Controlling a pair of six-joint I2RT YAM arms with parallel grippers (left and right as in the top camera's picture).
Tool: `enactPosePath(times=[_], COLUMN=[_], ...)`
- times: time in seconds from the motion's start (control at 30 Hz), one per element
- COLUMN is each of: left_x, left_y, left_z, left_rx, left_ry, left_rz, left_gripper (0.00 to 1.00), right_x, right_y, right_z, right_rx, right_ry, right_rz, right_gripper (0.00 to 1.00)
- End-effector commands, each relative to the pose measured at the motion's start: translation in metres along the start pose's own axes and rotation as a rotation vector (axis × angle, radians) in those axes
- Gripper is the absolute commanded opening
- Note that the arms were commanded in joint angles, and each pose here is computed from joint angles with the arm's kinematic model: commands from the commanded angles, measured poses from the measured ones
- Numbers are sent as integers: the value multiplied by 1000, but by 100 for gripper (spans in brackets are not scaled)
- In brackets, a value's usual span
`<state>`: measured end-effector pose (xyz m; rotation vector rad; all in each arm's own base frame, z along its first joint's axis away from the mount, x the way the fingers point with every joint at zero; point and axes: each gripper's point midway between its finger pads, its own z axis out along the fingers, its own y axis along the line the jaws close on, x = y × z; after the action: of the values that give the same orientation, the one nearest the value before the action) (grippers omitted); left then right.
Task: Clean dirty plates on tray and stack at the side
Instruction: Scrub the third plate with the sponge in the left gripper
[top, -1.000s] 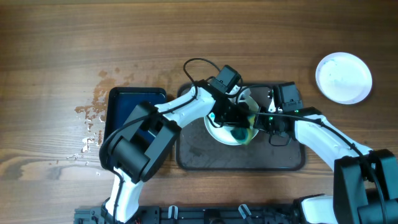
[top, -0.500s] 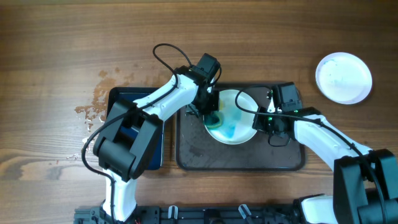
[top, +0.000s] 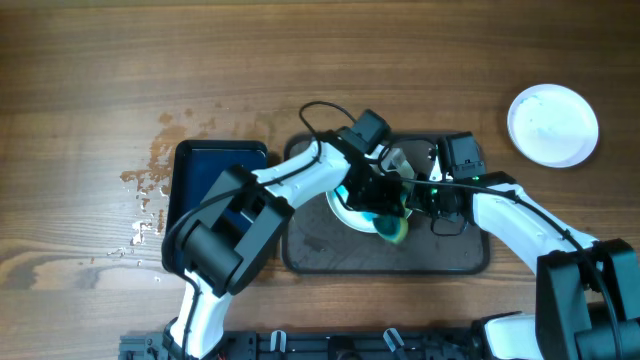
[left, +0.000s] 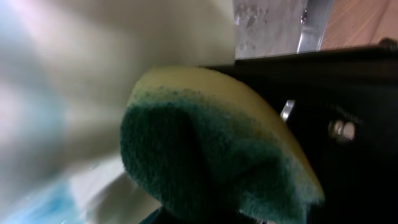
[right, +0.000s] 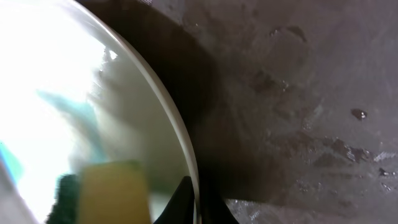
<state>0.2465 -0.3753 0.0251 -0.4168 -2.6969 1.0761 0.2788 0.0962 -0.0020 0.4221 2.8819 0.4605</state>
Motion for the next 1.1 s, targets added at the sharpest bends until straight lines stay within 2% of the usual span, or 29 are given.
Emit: enactPosePath(times=[0.0, 0.27, 0.43, 0.57, 0.73, 0.83, 0.93, 1.07], left_x=[-19, -81, -71, -37, -9, -11, -23, -45], left_y=[29, 119, 147, 133, 76, 51, 46, 77], left_z=[-8, -89, -107, -82, -26, -6, -7, -29], left_rx=[-88, -190, -235, -275, -264, -241, -215, -302], left_ry=[-81, -321, -304, -156, -44, -76, -126, -223], left_rz=[-87, -194, -261, -209, -26, -10, -55, -112], left_gripper=[4, 4, 4, 4, 4, 4, 4, 4], right_x=[24, 21, 21, 21, 22, 25, 27, 29], right_y=[-19, -15, -15, -15, -16, -17, -19, -19], right_z=[11, 5, 5, 5, 5, 4, 4, 4], right_rx=[71, 58, 58, 58, 61, 68, 73, 76], right_ry=[82, 61, 61, 61, 65, 77, 87, 92], right_rz=[24, 18, 18, 17, 19, 22, 24, 25], right_gripper=[5, 5, 4, 5, 5, 4, 5, 5])
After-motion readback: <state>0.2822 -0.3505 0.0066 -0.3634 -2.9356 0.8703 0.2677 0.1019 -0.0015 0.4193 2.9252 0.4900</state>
